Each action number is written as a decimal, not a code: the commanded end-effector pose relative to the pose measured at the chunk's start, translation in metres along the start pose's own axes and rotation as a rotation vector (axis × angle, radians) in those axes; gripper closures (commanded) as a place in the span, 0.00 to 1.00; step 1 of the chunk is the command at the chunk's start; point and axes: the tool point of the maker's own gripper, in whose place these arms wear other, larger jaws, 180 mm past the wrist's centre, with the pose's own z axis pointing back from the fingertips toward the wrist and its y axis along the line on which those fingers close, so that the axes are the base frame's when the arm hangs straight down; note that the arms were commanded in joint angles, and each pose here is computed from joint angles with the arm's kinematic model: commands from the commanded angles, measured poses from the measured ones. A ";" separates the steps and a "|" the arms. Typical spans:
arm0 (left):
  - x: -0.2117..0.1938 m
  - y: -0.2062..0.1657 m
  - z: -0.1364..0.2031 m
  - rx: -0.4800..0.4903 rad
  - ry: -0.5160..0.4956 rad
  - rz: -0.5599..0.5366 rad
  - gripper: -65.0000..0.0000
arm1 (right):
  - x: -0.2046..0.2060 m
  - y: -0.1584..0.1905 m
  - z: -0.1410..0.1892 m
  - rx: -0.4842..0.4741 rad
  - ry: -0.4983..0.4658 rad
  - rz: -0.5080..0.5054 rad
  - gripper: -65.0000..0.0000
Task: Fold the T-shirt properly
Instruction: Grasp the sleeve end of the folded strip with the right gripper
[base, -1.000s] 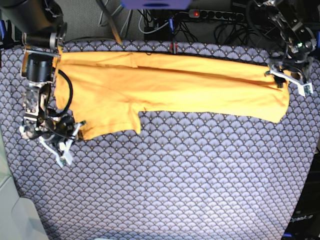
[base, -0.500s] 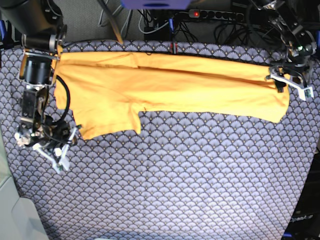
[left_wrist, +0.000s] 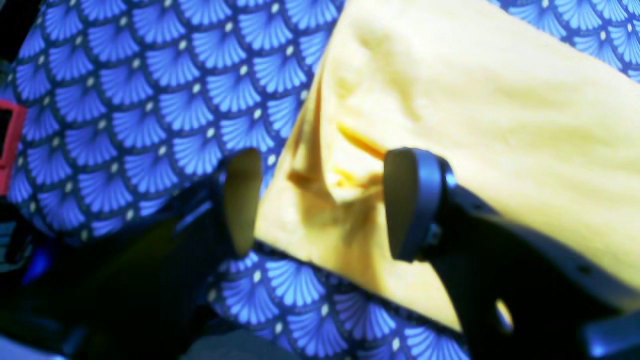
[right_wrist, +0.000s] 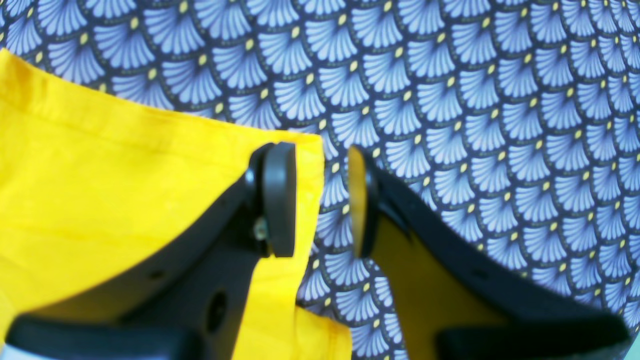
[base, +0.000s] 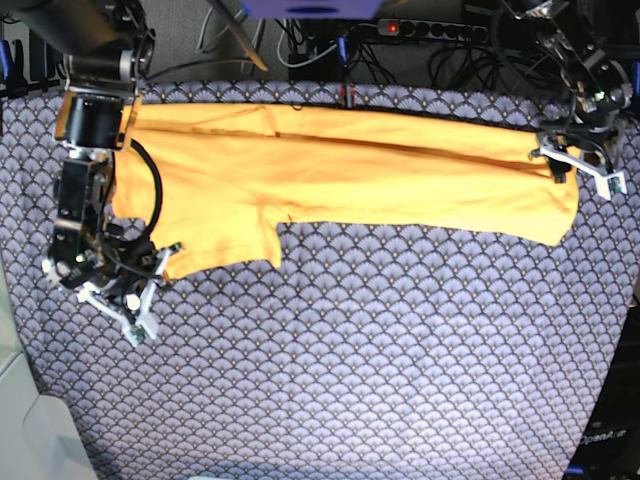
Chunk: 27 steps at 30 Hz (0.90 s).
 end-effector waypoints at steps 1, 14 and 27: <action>0.016 0.004 0.003 0.010 -0.053 -0.010 0.42 | 0.021 -0.009 0.007 -0.023 -0.061 0.002 0.71; 0.016 0.005 0.004 0.012 -0.051 -0.013 0.42 | -0.008 0.002 -0.031 0.083 0.015 -0.095 0.66; 0.016 0.005 0.004 0.012 -0.051 -0.013 0.42 | -0.009 0.005 -0.036 0.100 0.012 -0.110 0.59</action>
